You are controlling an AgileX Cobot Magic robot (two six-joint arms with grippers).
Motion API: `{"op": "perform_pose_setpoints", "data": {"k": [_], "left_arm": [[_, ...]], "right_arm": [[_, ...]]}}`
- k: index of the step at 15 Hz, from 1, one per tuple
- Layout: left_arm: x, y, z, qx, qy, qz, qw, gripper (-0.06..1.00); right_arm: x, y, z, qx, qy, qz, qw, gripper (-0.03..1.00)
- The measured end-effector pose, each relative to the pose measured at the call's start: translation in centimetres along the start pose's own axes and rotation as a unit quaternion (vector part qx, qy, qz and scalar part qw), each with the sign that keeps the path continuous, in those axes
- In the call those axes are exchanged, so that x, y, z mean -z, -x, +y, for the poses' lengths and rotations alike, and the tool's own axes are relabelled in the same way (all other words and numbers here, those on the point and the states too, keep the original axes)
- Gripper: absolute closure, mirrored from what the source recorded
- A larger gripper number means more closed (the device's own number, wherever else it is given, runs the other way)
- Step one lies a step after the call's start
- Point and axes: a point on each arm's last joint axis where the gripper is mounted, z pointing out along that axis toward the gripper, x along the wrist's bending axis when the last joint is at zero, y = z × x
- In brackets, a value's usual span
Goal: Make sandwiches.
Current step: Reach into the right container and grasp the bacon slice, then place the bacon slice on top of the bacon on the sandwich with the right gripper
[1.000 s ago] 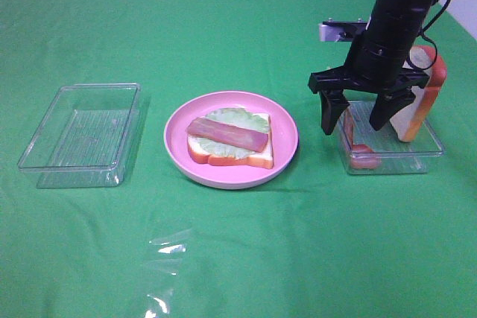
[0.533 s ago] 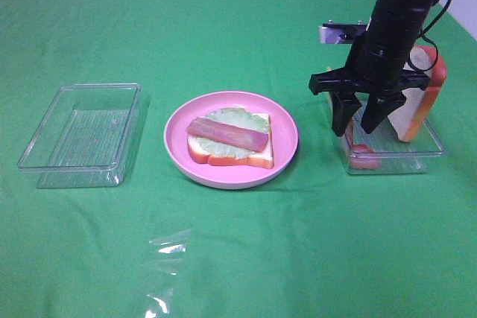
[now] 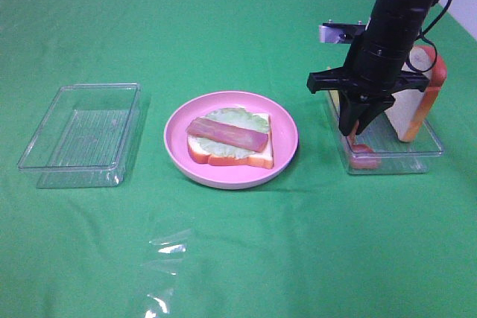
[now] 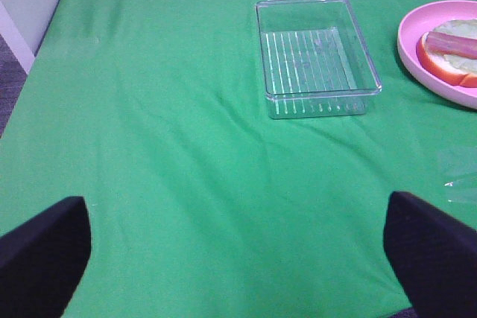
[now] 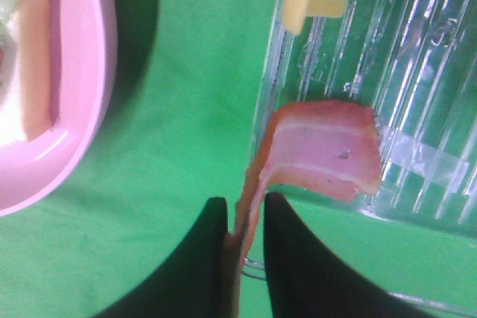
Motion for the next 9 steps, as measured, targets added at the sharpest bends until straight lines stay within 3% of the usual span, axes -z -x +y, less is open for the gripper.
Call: {"op": "perform_pose_setpoints", "data": {"k": [2, 4, 9], "left_arm": [[0.00, 0.00, 0.00, 0.000, 0.000, 0.000, 1.000, -0.05], [0.00, 0.00, 0.00, 0.000, 0.000, 0.000, 1.000, -0.05], [0.00, 0.00, 0.00, 0.000, 0.000, 0.000, 1.000, -0.05]], "right_arm": [[0.00, -0.14, -0.02, -0.003, -0.001, 0.007, 1.000, 0.78], [0.01, -0.21, -0.03, -0.005, -0.002, 0.012, 1.000, 0.93], [0.01, -0.24, -0.24, -0.005, -0.013, 0.013, 1.000, 0.95]]}}
